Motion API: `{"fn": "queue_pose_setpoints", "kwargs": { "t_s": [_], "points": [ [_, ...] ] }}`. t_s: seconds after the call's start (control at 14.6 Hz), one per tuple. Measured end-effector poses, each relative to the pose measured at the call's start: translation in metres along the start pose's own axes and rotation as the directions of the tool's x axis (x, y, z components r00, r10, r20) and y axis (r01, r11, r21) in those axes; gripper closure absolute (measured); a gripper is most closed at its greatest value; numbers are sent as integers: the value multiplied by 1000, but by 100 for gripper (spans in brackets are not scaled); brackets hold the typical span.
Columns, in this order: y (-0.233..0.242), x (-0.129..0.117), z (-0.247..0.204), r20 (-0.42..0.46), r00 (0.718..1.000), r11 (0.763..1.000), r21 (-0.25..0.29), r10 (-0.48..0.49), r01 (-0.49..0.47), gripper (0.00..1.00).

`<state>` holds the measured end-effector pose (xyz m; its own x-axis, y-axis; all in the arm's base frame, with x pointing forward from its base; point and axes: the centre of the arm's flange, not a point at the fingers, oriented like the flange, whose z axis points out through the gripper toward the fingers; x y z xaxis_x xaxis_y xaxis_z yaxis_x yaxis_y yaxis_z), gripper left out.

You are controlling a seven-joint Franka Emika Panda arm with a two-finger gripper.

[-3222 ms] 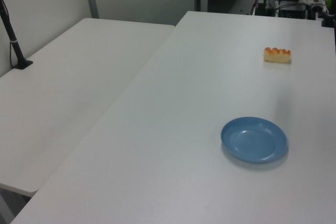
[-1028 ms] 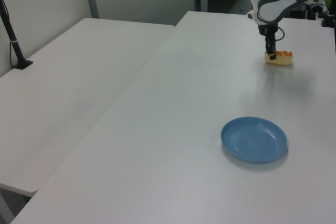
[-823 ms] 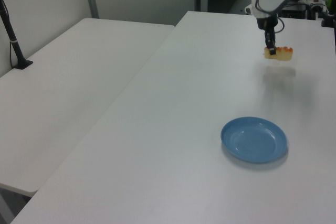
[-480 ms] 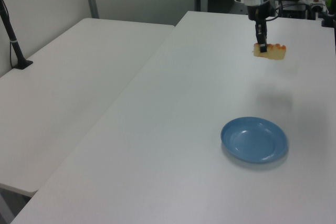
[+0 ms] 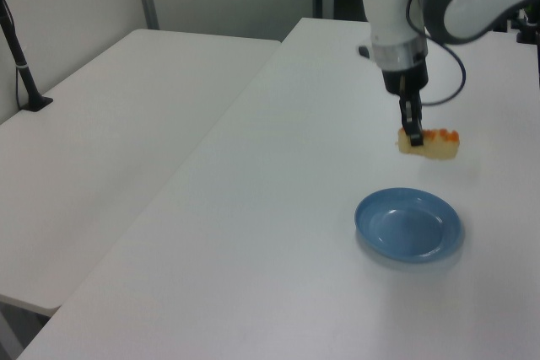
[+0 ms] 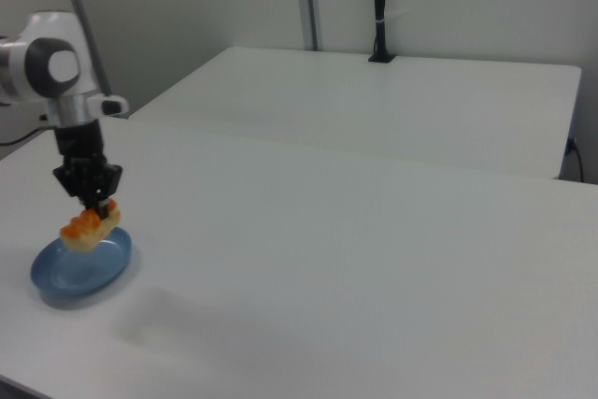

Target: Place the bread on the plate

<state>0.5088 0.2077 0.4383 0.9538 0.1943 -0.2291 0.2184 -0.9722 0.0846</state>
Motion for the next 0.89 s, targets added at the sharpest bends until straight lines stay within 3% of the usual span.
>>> {"fn": "queue_pose_setpoints", "kwargs": {
  "t_s": [0.27,0.55,0.62,0.75,0.89],
  "points": [
    [-47,18,45,11,1000,1000,-32,2,-2,75],
    [-59,39,88,24,1000,998,-57,-1,2,41],
    [-64,39,93,27,1000,997,-71,-13,15,26],
    [-71,39,89,18,1000,997,-76,-25,26,5],
    [-66,41,63,-17,1000,998,-68,-14,12,0]
  ]
}}
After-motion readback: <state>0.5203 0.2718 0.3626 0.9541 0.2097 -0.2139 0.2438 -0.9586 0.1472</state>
